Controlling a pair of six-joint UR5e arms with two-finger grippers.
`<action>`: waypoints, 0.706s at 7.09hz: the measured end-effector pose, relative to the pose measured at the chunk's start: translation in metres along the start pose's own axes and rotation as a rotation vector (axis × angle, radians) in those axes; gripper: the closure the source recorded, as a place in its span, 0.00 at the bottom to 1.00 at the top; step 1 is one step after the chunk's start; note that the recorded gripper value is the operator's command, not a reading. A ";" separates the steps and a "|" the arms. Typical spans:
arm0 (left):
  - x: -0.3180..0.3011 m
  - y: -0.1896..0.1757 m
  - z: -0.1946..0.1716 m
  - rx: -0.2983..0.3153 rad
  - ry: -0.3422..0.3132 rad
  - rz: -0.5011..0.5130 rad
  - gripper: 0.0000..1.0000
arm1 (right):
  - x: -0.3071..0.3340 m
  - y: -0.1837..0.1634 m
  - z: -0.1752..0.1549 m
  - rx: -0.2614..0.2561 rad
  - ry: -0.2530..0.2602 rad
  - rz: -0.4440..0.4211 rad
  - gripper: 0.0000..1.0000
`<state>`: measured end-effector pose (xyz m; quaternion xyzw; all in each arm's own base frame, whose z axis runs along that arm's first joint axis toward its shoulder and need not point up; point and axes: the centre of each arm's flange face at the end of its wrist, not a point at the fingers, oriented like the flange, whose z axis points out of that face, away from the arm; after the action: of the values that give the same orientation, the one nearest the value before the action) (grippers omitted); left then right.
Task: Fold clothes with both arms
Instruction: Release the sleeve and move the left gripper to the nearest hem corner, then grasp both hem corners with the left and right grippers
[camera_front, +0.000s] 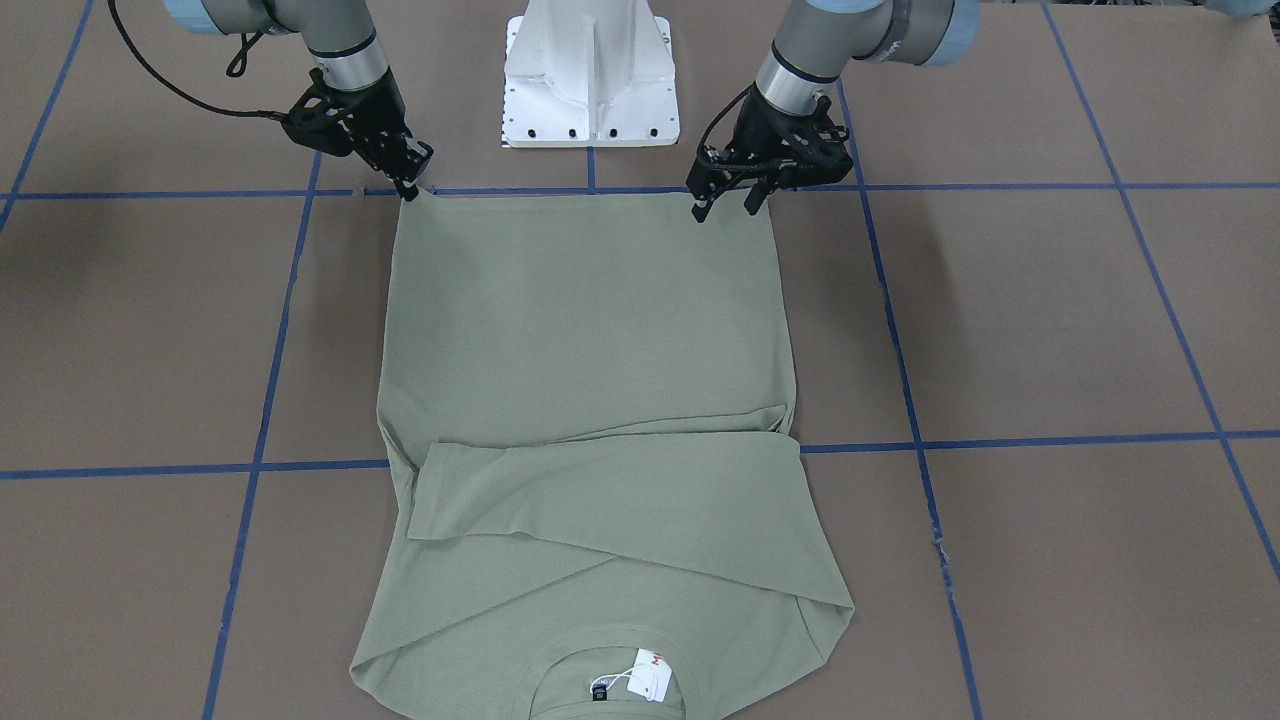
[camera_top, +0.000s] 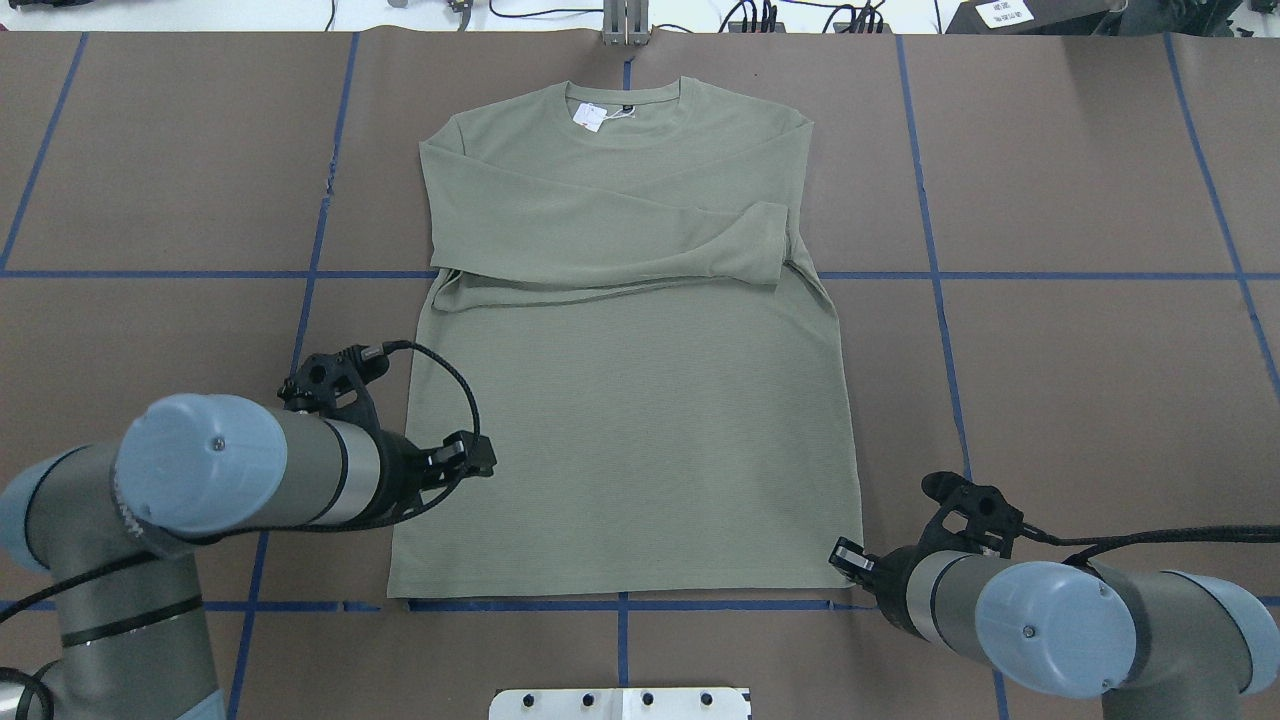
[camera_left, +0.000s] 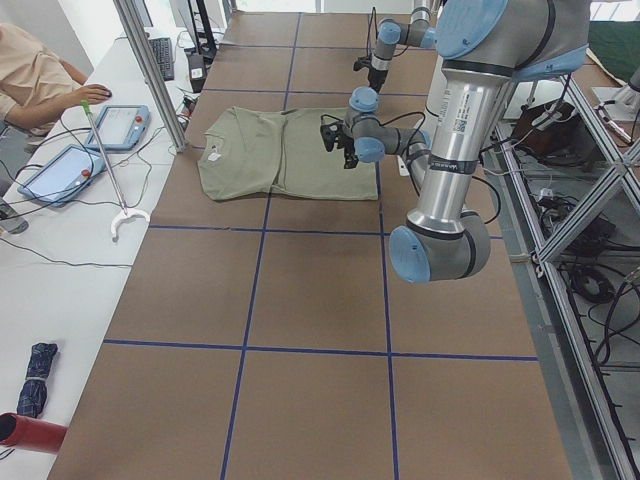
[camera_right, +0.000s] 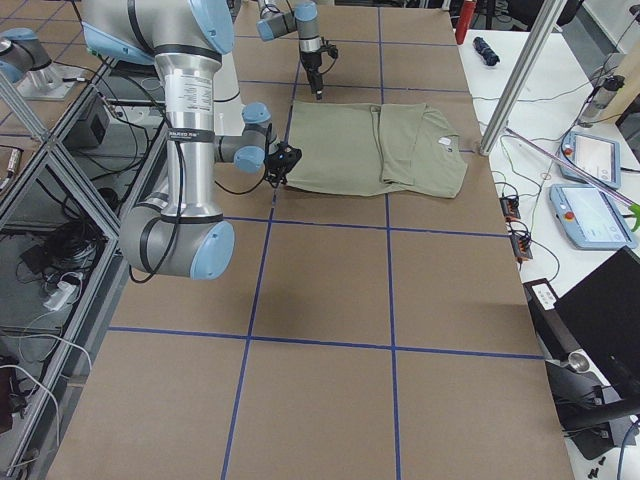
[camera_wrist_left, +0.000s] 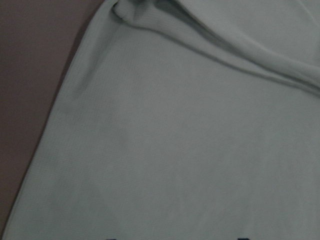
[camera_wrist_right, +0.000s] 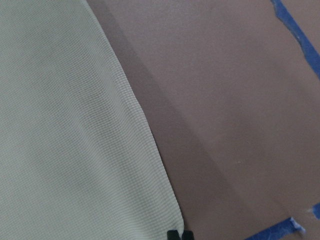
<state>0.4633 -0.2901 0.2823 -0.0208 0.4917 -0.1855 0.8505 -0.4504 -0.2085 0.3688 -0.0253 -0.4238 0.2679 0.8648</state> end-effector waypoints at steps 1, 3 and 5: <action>-0.017 0.023 0.011 0.007 -0.045 -0.003 0.18 | 0.000 0.000 -0.001 0.000 -0.001 0.000 1.00; -0.048 0.054 0.030 0.010 -0.113 -0.027 0.22 | -0.001 -0.002 -0.002 0.001 -0.003 0.003 1.00; -0.062 0.072 0.040 0.022 -0.139 -0.018 0.26 | -0.002 -0.003 -0.005 0.001 -0.009 0.006 1.00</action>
<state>0.4910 -0.2078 0.3388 -0.0287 0.4292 -0.1969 0.8810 -0.4461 -0.2111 0.3649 -0.0247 -0.4277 0.2708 0.8621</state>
